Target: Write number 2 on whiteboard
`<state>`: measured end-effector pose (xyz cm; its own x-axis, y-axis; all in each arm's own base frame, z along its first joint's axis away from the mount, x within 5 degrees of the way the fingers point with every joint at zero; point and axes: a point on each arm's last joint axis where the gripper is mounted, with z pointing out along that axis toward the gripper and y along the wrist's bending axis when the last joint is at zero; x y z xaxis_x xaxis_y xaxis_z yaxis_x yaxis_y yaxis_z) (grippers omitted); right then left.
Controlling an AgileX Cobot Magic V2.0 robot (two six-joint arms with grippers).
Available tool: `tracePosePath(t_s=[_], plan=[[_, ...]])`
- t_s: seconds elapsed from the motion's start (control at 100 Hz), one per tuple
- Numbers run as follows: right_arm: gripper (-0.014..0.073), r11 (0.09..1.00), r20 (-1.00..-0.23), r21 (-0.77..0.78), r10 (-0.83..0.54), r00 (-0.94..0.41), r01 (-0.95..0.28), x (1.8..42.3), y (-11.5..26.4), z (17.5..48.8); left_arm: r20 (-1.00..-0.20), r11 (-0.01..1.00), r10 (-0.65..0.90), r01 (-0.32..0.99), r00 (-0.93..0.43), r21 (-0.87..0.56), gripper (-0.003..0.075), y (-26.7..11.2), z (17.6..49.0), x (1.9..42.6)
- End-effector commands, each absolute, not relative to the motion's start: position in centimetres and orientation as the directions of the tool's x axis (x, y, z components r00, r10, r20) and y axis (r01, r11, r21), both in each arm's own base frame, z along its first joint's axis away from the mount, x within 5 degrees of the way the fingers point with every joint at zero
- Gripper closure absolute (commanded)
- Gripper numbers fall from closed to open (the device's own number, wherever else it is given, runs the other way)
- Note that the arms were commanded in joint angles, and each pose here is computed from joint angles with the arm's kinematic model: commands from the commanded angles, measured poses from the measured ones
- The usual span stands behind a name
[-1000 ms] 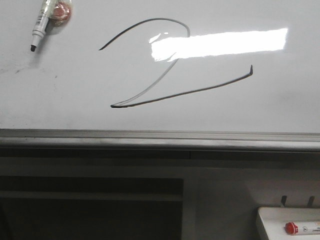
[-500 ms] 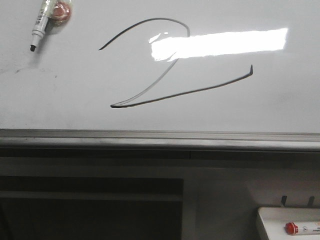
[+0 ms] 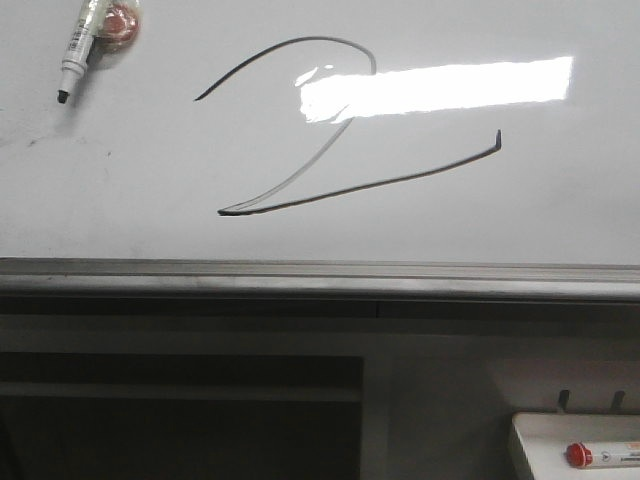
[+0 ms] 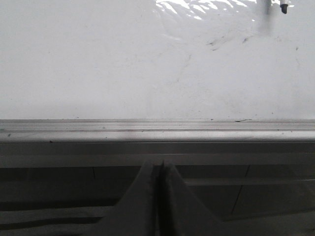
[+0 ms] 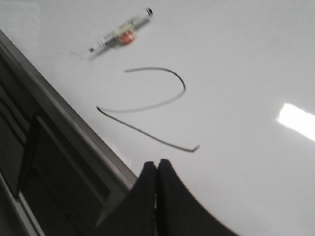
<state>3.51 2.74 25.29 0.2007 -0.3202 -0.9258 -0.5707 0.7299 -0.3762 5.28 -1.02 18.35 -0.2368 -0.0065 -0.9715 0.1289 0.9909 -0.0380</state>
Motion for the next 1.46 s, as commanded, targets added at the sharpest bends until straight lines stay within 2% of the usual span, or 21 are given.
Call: tracePosePath(t_s=[0.0,0.11,0.23,0.35,0.41,1.45], plan=[[0.0666,0.821,-0.959,-0.284,-0.242,0.15,-0.496,4.1,2.5,25.2,-0.983,0.991,-0.037,0.12,-0.179,-0.059,0.0741,-1.0,18.6,5.3],[0.0666,0.91,-0.997,-0.046,-0.071,-0.044,-0.412,4.8,2.2,22.4,-0.983,0.991,-0.037,0.12,-0.179,-0.059,0.0741,-1.0,18.6,5.3],[0.0666,0.941,-0.994,0.064,0.031,-0.105,-0.332,4.9,1.8,20.3,-0.983,0.991,-0.037,0.12,-0.179,-0.059,0.0741,-1.0,18.6,5.3],[0.0666,0.946,-0.989,0.058,0.011,-0.149,-0.318,5.2,1.8,18.1,-0.983,0.991,-0.037,0.12,-0.179,-0.059,0.0741,-1.0,18.6,5.3],[0.0666,0.95,-0.974,0.051,-0.021,-0.227,-0.309,5.1,1.7,17.5,-0.983,0.991,-0.037,0.12,-0.178,-0.059,0.0741,-1.0,18.6,5.3],[0.0666,0.95,-0.975,0.048,-0.024,-0.222,-0.309,5.1,1.7,17.5,-0.983,0.991,-0.037,0.12,-0.178,-0.059,0.0741,-1.0,18.6,5.3]])
